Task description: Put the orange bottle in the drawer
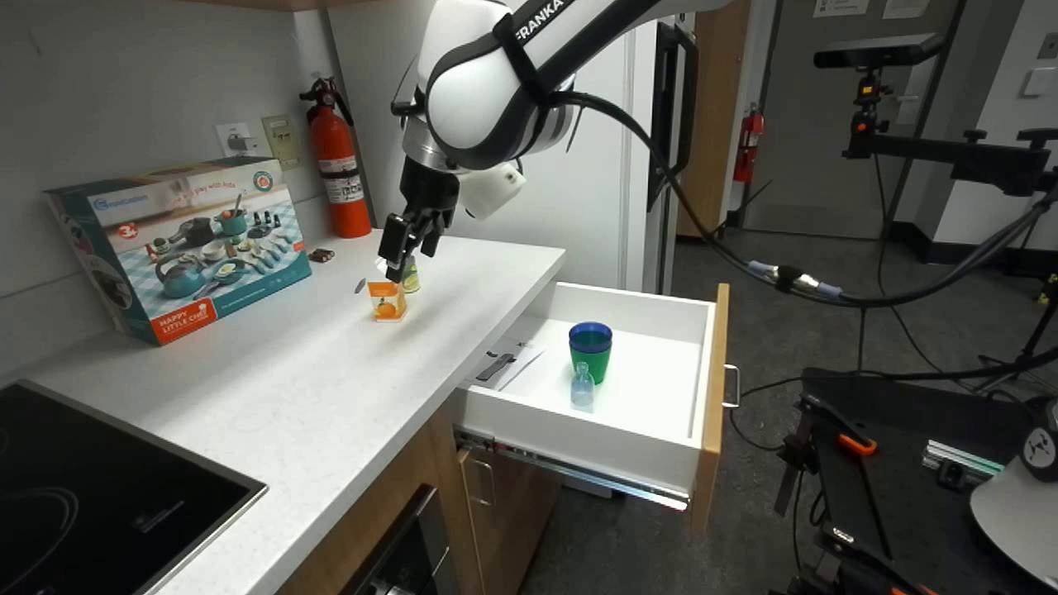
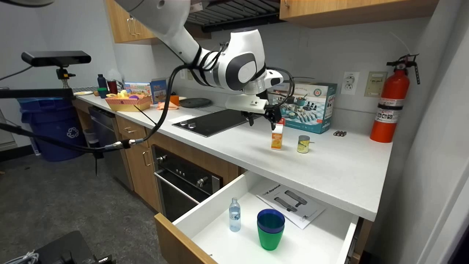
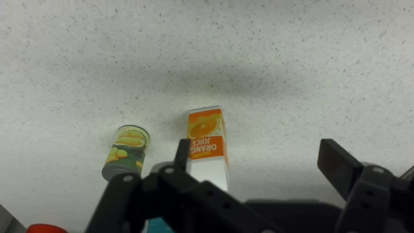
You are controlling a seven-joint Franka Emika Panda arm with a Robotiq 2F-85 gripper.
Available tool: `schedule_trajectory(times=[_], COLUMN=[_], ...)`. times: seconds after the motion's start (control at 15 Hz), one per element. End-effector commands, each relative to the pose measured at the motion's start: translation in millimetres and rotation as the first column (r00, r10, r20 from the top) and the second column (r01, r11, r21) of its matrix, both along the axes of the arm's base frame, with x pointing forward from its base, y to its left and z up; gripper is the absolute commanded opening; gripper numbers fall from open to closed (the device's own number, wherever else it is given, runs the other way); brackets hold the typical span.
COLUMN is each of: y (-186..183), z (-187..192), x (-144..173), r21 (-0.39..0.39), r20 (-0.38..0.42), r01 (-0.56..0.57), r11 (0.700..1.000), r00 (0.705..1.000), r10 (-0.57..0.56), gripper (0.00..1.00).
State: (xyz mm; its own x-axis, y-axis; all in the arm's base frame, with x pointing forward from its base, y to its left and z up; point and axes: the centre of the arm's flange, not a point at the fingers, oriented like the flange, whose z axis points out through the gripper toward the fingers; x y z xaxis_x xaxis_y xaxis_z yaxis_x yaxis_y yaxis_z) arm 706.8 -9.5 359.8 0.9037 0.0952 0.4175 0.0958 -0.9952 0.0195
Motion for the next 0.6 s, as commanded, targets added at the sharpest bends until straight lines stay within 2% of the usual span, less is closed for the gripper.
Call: schedule_trajectory(times=[0.0, 0.27, 0.53], y=[-1.7, -10.9, -22.7], z=[-8.9, -20.9, -31.5], x=[5.7, 20.3, 38.9], r21=[-0.001, 0.004, 0.010], r20=[0.009, 0.021, 0.051], r01=[0.051, 0.111, 0.110], r11=[0.999, 0.994, 0.994], r00=[0.999, 0.994, 0.993], r10=[-0.051, -0.112, -0.110], gripper=[1.00, 1.00, 1.00])
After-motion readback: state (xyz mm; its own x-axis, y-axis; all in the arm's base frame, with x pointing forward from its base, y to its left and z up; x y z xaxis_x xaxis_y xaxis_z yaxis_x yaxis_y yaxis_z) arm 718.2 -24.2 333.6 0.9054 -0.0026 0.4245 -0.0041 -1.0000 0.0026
